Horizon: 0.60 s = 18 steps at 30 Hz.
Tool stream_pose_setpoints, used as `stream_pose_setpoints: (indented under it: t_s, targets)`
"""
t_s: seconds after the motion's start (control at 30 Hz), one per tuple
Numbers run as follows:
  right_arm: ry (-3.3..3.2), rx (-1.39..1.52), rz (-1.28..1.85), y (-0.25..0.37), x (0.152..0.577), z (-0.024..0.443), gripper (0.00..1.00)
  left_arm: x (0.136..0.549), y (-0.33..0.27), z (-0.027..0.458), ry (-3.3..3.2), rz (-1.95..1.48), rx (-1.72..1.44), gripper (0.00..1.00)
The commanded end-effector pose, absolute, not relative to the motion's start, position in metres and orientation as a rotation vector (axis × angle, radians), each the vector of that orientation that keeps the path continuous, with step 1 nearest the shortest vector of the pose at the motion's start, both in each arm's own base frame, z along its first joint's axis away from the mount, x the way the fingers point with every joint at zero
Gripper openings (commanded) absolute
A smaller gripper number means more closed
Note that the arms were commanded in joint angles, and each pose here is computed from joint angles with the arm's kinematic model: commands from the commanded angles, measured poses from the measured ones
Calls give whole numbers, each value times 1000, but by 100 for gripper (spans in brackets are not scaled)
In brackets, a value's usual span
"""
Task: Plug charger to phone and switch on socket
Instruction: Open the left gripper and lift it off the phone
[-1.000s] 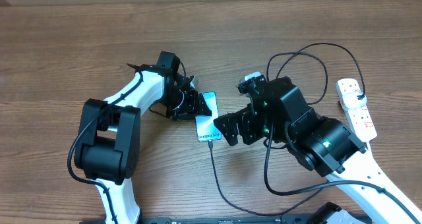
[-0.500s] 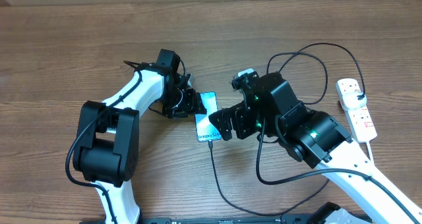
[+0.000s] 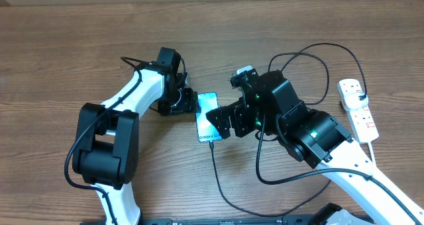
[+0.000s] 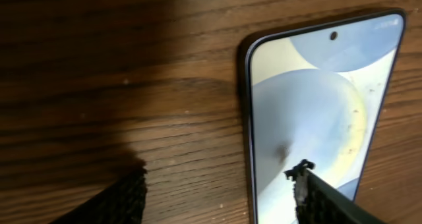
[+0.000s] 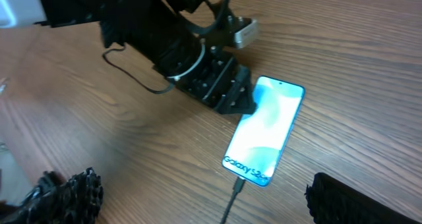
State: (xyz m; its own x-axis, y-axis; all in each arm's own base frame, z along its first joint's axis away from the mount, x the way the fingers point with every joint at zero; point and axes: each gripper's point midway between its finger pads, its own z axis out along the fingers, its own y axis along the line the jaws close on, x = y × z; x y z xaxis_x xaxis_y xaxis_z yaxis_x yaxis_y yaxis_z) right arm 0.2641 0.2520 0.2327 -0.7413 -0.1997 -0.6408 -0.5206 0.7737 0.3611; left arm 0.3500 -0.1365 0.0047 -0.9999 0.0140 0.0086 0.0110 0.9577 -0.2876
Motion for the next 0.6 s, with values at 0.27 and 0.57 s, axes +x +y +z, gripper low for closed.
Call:
stream_pose_setpoints:
  t_s: [0.27, 0.57]
  targets:
    - [2329, -585, 841, 266, 257, 251, 100, 322, -92, -38, -3019, 83, 30, 100]
    - [2330, -602, 874, 269, 253, 252, 100, 317, -80, -37, -3000, -18, 55, 100]
